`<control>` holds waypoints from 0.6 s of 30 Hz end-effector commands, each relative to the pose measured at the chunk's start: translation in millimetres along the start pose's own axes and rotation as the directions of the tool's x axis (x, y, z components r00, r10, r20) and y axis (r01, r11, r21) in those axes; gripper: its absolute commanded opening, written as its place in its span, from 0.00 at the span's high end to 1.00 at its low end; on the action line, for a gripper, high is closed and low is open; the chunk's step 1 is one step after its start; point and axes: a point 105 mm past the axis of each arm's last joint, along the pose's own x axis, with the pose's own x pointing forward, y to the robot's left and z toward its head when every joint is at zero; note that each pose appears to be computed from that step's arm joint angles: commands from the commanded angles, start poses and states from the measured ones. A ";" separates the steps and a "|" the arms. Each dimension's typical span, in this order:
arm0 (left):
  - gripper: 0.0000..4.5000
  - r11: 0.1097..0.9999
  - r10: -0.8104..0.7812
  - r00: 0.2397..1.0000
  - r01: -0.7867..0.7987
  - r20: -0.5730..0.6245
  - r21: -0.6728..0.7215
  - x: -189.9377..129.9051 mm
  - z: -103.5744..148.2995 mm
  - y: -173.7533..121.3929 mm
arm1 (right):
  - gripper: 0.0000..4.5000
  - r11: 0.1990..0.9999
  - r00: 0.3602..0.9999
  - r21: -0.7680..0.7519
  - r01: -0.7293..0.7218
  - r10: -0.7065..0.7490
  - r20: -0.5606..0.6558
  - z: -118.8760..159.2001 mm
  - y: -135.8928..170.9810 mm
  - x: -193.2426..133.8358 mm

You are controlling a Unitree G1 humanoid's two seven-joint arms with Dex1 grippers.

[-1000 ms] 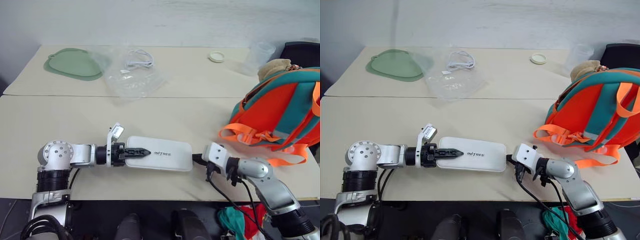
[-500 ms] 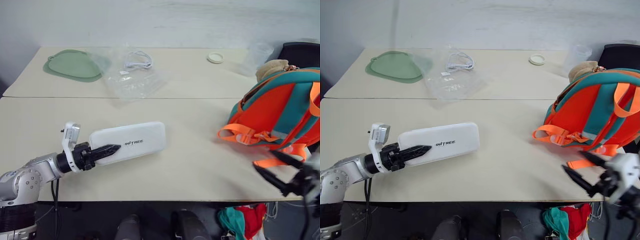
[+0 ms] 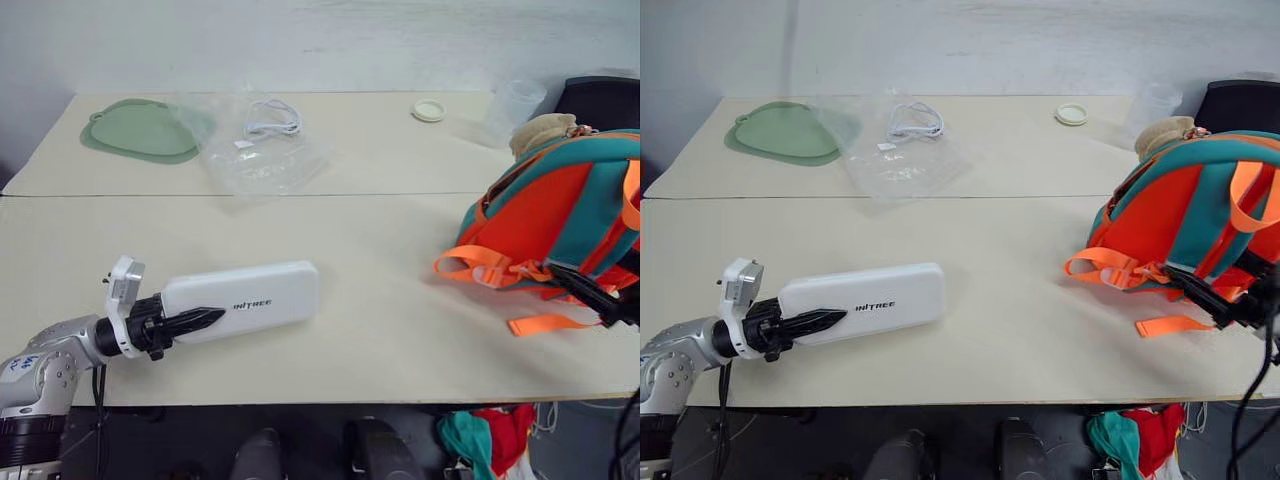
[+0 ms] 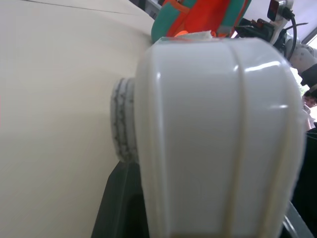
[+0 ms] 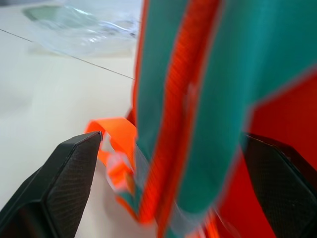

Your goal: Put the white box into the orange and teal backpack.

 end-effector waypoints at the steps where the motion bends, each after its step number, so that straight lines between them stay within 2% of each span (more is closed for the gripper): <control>1: 0.73 1.000 0.010 1.000 -0.011 0.026 0.023 -7.4 6.8 0.0 | 0.04 0.994 0.993 0.015 -0.111 0.110 0.046 9.9 12.9 22.1; 3: 0.73 1.000 0.018 0.999 -0.019 0.034 0.020 -8.3 6.8 1.2 | 0.14 0.994 0.991 0.016 -0.104 0.103 0.089 12.8 9.5 33.5; 7: 0.73 0.999 0.041 0.997 -0.042 0.069 0.010 -10.4 11.0 4.0 | 0.44 0.991 0.978 0.008 -0.134 0.131 0.162 20.9 12.2 49.1; 10: 0.73 0.996 0.087 0.985 -0.086 0.151 -0.016 -12.7 23.4 10.3 | 0.65 0.963 0.943 0.006 -0.271 0.264 0.200 32.6 38.7 65.9; 12: 0.73 0.992 0.122 0.967 -0.115 0.223 -0.043 -16.2 34.5 15.8 | 0.79 0.914 0.887 0.010 -0.406 0.392 0.246 49.9 68.1 79.9; 13: 0.73 0.990 0.136 0.958 -0.125 0.252 -0.060 -17.9 39.3 18.1 | 0.83 0.887 0.856 0.008 -0.462 0.443 0.265 58.0 81.6 85.5; 15: 0.73 0.986 0.161 0.942 -0.144 0.293 -0.080 -21.5 46.6 22.4 | 0.85 0.834 0.796 -0.005 -0.551 0.528 0.297 72.2 106.3 94.9; 18: 0.73 0.979 0.200 0.912 -0.168 0.357 -0.118 -29.2 56.9 31.9 | 0.85 0.703 0.649 -0.042 -0.710 0.676 0.348 94.0 154.4 113.8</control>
